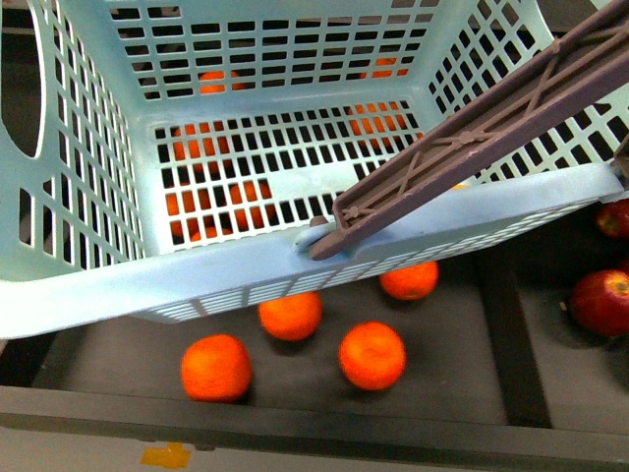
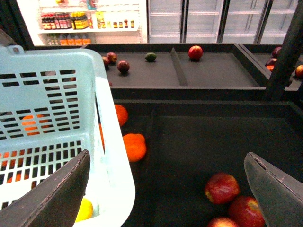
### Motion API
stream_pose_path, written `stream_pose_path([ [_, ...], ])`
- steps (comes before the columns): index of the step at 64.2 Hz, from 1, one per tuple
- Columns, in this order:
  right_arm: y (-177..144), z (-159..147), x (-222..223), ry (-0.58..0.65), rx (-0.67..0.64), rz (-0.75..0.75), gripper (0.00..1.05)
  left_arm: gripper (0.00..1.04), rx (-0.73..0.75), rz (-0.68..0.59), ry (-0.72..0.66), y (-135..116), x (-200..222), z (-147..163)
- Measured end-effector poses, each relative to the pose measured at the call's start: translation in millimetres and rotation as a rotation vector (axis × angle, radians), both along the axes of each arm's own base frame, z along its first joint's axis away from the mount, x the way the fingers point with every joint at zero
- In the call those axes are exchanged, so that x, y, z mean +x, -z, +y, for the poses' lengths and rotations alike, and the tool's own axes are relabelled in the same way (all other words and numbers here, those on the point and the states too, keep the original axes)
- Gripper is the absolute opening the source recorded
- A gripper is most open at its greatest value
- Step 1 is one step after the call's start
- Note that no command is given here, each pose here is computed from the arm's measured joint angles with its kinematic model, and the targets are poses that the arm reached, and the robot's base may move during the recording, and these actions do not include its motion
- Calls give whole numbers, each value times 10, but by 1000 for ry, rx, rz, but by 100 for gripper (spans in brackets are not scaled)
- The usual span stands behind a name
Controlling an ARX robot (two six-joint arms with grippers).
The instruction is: Pick mango and avocado into basket
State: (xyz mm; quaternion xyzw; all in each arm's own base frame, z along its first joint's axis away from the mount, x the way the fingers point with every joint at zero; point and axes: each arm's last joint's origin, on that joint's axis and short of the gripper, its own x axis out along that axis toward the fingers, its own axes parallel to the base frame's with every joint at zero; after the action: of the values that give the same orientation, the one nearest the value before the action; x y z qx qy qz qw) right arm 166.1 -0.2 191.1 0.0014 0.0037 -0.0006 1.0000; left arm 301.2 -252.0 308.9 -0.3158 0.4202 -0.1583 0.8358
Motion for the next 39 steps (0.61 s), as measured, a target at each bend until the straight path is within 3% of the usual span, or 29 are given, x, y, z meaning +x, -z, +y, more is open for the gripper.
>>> stream_pose_path([
  [39,-1,0,0,0,0,0,96,14,-1,1,-1,1,1,0],
])
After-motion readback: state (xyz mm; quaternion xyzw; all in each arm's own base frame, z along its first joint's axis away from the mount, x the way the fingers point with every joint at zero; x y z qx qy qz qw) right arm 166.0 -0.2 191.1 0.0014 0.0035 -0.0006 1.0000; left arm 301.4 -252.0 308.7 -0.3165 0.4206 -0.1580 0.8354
